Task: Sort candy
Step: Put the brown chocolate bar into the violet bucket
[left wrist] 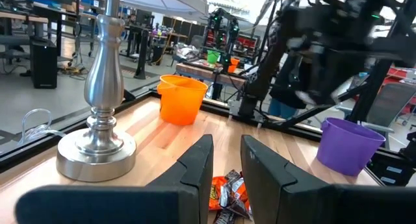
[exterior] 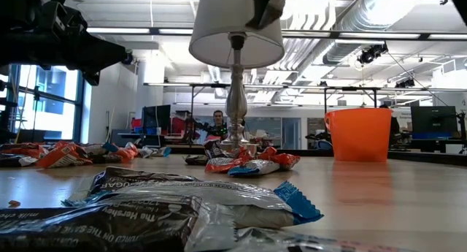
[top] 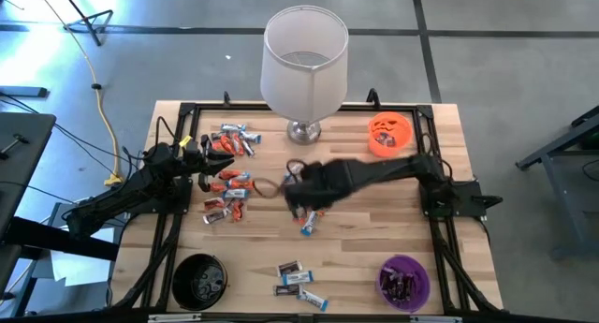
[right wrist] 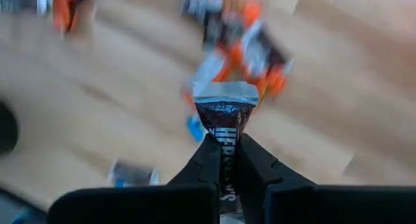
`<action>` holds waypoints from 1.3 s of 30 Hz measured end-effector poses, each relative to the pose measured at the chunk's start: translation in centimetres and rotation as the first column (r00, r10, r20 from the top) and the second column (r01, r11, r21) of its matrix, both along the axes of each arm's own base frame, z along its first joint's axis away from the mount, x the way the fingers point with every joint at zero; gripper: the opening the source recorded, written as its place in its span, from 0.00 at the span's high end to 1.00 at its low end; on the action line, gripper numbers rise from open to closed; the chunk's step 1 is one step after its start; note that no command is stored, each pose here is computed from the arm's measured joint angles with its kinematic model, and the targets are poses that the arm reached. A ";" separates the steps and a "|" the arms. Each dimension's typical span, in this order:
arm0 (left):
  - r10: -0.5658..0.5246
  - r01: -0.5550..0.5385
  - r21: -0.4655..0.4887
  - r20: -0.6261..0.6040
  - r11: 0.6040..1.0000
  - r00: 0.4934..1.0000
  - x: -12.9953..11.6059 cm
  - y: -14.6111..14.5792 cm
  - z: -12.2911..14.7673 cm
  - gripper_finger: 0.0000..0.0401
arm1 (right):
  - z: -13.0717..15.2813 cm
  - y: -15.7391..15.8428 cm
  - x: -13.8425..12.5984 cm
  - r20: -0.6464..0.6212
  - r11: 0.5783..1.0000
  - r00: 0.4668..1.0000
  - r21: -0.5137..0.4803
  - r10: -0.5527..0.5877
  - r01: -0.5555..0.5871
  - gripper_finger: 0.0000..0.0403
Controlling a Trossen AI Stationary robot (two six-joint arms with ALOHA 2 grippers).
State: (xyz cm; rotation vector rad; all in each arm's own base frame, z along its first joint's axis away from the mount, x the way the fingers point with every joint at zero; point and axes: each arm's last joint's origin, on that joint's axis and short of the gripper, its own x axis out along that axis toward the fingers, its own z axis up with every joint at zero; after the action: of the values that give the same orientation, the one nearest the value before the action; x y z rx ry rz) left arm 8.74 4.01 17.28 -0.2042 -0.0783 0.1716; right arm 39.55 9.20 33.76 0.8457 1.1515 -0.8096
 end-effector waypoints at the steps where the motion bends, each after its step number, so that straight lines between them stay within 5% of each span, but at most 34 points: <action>1: 0.000 0.000 0.000 0.000 1.000 1.000 0.0 0.0 0.0 0.84 | 0.1 1.0 -0.3 0.001 1.000 1.000 0.026 -0.003 0.003 0.97; 11: -0.001 0.001 0.000 0.001 1.000 1.000 0.0 0.0 0.0 0.84 | 0.2 10.8 -4.3 -0.026 0.974 0.990 0.178 -0.140 0.142 0.97; 22: 0.000 0.000 0.000 0.000 1.000 1.000 0.0 0.0 0.0 0.84 | 0.1 19.5 -11.0 -0.097 0.890 0.927 0.261 -0.362 0.375 0.97; 25: -0.001 0.001 0.000 0.001 1.000 1.000 0.0 0.0 0.0 0.84 | -0.5 21.0 -12.5 -0.172 0.892 0.928 0.264 -0.331 0.367 0.97; 30: 0.000 0.000 0.000 0.001 1.000 1.000 0.0 0.0 0.0 0.84 | -3.2 21.7 -13.5 -0.368 0.900 0.885 0.214 -0.286 0.380 0.97; 39: 0.000 0.000 0.000 0.000 1.000 1.000 0.0 0.0 0.0 0.84 | -9.0 21.5 -16.1 -0.490 0.916 0.795 -0.021 -0.358 0.400 0.97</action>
State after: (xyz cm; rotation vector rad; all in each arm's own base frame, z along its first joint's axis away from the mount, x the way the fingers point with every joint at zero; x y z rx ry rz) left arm 8.75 4.01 17.28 -0.2042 -0.0784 0.1716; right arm 23.44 30.68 24.72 0.9926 1.4867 -1.3751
